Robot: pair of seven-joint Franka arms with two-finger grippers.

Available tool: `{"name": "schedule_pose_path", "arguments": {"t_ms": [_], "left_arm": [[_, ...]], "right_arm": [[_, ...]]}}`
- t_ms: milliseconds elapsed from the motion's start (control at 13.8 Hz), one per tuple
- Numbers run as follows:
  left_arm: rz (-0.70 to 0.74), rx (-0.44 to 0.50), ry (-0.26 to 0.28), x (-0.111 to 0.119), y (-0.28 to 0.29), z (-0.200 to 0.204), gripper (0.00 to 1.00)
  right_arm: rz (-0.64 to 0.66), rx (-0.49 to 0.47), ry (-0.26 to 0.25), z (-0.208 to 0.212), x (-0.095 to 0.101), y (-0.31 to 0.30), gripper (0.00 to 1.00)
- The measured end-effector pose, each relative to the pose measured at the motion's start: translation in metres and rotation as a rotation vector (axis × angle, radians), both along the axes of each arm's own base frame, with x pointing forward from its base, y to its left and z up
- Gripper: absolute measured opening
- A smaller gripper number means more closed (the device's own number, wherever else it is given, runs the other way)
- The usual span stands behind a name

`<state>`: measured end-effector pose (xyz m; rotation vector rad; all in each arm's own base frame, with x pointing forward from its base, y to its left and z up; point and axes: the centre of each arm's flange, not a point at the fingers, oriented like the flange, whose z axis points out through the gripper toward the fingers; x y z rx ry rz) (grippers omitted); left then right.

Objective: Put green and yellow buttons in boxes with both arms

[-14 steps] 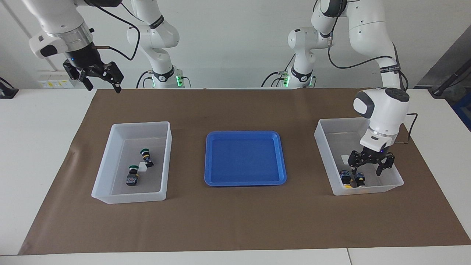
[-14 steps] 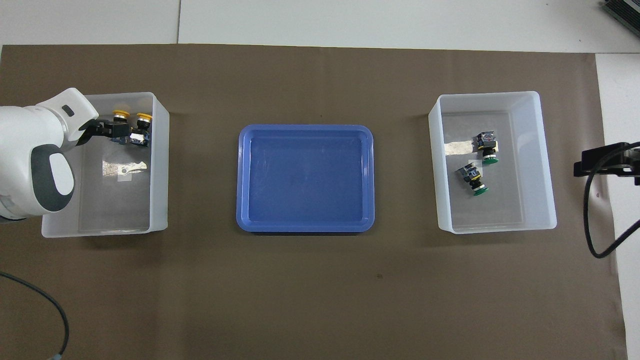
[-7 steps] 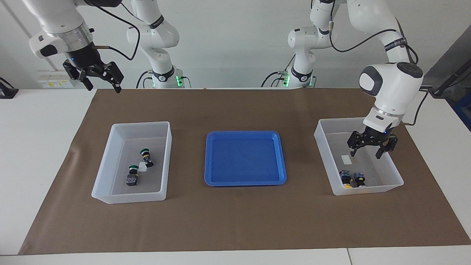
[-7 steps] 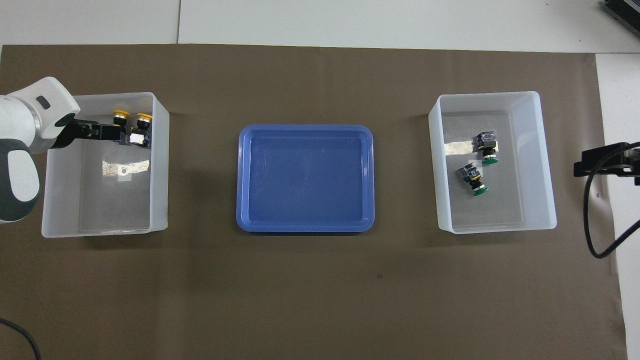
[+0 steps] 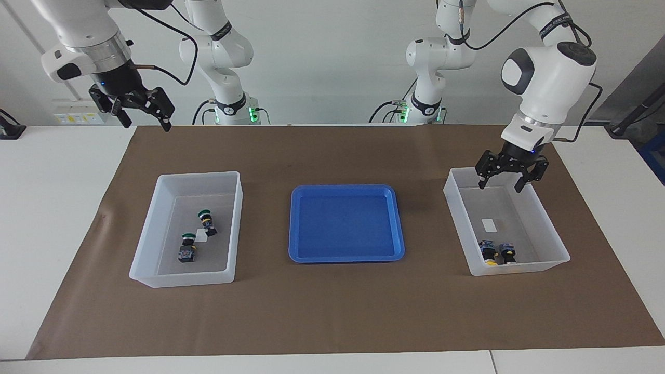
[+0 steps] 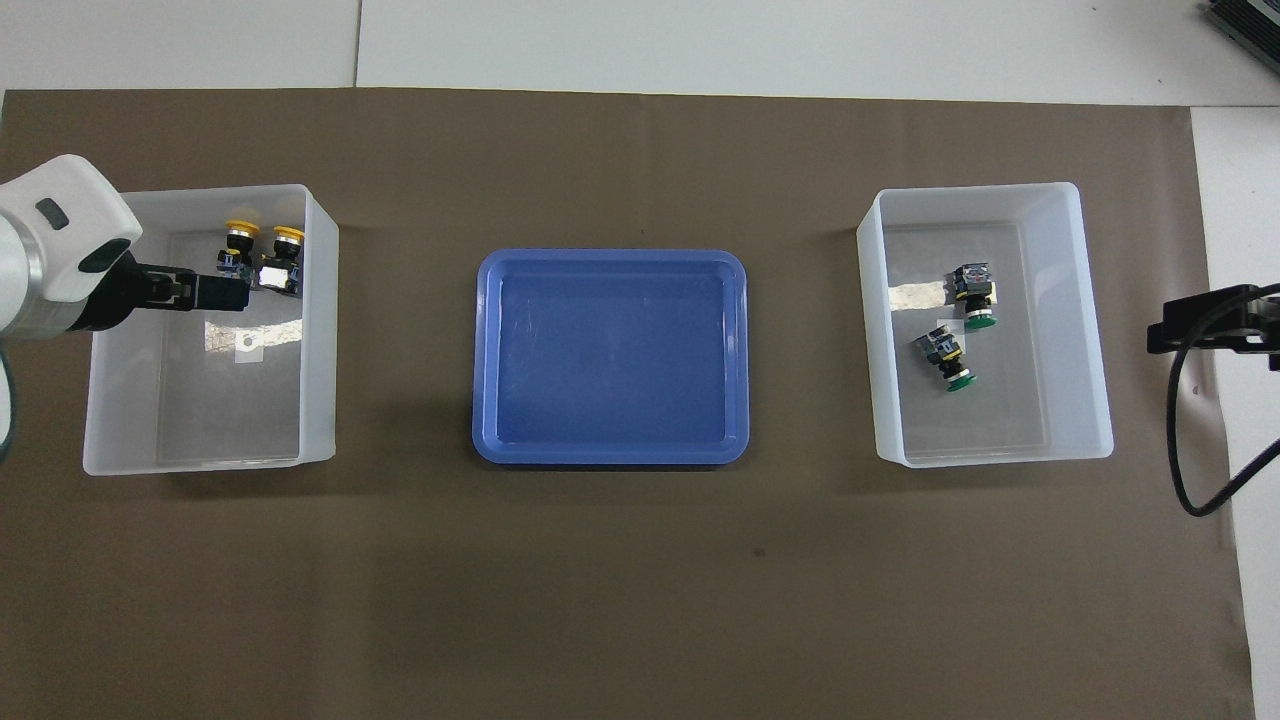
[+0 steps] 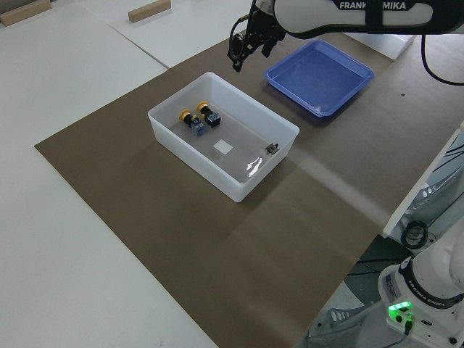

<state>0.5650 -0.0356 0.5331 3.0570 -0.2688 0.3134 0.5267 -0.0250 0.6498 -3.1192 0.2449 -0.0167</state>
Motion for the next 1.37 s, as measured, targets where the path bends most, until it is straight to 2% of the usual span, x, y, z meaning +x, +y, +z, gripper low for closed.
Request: {"name": "schedule_pose_path", "arguments": {"t_ms": [145,362,651,940,1085,1374], "left_arm": [[-0.008,0.0,0.03,-0.006,-0.003,0.023,1.0],[-0.018,-0.001,0.045,-0.007,-0.006,0.053,1.0],[-0.025,0.006,0.069,0.004,-0.007,0.083,1.0],[-0.025,0.033,0.128,0.009,-0.025,0.085,1.0],[0.022,0.033,0.153,0.002,-0.035,0.083,1.0],[0.021,0.036,0.165,-0.016,-0.035,0.083,1.0]], "right_arm": [[0.0,0.0,0.0,0.0,0.0,0.0,1.0],[0.0,0.0,0.0,0.0,0.0,0.0,1.0],[0.0,0.0,0.0,0.0,0.0,0.0,1.0],[0.0,0.0,0.0,0.0,0.0,0.0,1.0],[0.0,0.0,0.0,0.0,0.0,0.0,1.0],[0.0,0.0,0.0,0.0,0.0,0.0,1.0]]}}
